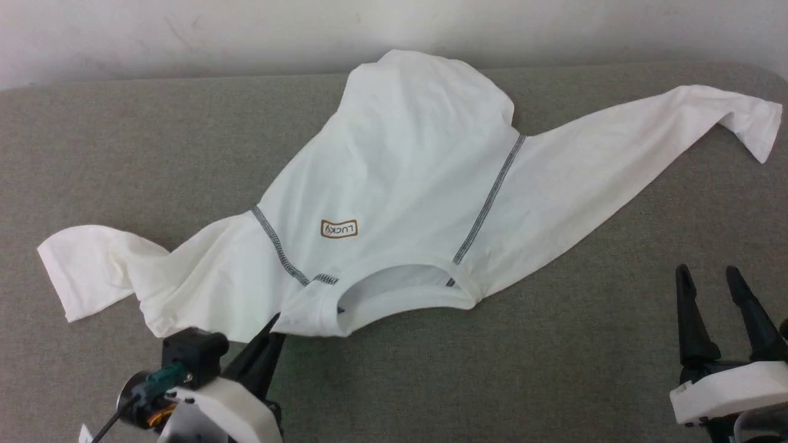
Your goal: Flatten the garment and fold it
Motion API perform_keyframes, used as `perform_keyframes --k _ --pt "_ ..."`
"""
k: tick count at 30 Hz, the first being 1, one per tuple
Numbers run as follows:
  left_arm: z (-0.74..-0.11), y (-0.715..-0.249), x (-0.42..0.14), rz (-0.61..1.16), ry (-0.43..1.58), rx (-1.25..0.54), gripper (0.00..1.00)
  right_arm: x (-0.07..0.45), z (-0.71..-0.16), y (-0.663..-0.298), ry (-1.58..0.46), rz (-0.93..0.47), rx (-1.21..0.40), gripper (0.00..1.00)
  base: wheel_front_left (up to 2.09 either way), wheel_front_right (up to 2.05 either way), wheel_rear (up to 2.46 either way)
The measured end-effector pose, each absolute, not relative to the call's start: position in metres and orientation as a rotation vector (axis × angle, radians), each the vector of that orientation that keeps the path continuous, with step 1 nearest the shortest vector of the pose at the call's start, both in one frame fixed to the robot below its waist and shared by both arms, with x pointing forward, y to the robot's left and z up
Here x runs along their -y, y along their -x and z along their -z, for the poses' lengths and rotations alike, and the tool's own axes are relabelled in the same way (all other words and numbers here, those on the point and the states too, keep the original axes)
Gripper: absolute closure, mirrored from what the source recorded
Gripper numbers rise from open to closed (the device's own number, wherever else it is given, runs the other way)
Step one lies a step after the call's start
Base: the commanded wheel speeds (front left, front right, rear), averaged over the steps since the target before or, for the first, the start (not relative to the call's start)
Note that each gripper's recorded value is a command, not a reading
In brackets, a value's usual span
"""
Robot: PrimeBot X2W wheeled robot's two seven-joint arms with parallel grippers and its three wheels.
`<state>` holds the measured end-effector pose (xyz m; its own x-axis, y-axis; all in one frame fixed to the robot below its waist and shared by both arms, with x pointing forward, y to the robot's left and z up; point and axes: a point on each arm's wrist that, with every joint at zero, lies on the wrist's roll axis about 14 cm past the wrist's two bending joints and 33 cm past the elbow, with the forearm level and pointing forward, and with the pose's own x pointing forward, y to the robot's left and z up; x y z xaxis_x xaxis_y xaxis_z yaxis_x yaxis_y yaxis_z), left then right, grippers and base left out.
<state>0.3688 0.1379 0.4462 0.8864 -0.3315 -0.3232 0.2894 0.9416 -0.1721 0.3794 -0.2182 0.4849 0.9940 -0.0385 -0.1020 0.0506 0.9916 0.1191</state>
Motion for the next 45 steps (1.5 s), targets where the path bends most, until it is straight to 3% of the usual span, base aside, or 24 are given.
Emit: perform_keyframes --k 10,16,27,44,45 --pt "-0.455 -0.337 -0.161 0.244 0.139 -0.353 1.00 0.191 -0.460 -0.370 -0.106 -0.040 -0.262 0.00 0.00 0.00 0.00" --pt "-0.458 -0.348 -0.152 0.272 0.141 -0.341 1.00 0.147 -0.442 -0.384 -0.058 -0.176 -0.441 0.00 0.00 0.00 0.00" --pt "-0.447 -0.361 -0.147 0.292 0.146 -0.358 1.00 0.134 -0.397 -0.408 -0.106 -0.210 -0.693 0.00 0.00 0.00 0.00" --pt "-0.419 -0.369 -0.159 0.250 0.157 -0.424 1.00 0.093 -0.373 -0.457 -0.094 -0.311 -0.711 0.00 0.00 0.00 0.00" --pt "-0.419 -0.370 -0.159 0.249 0.157 -0.422 1.00 0.090 -0.373 -0.460 -0.093 -0.315 -0.704 0.19 0.00 0.00 0.00"
